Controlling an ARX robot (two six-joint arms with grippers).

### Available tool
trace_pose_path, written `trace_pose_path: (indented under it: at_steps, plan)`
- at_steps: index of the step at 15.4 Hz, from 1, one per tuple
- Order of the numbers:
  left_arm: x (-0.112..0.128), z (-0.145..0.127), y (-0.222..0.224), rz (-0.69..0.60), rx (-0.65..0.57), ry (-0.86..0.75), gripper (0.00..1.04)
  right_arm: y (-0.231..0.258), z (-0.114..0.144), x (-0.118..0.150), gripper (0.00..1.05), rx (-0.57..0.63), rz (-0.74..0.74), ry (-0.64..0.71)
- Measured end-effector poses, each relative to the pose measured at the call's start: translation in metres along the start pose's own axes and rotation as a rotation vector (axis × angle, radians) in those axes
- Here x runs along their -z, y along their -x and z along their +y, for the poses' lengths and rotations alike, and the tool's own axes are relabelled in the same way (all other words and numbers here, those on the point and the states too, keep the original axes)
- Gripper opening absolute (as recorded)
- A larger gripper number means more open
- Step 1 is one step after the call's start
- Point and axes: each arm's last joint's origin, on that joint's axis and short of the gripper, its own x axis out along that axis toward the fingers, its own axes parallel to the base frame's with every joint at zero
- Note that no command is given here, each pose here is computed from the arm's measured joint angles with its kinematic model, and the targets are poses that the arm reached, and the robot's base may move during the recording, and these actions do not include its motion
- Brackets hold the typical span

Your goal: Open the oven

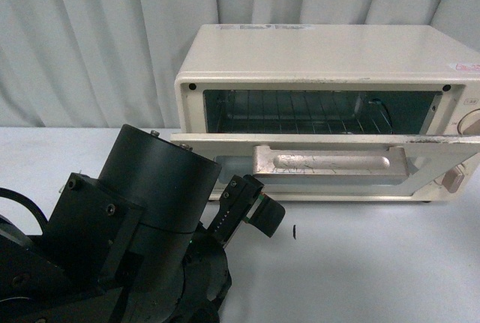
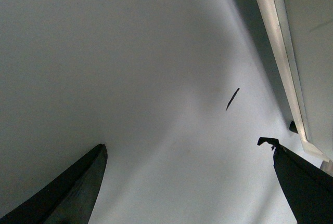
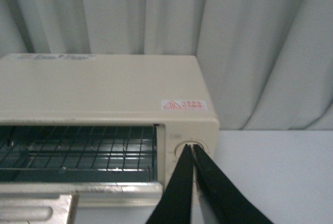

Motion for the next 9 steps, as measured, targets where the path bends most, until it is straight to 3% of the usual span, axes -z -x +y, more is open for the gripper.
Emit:
trace_pose_path:
  at_steps: [9]
  plan:
    - [0.0, 0.0, 0.0, -0.003, -0.001, 0.0, 0.98, 0.039, -0.02, 0.015, 0.02, -0.004, -0.014, -0.022]
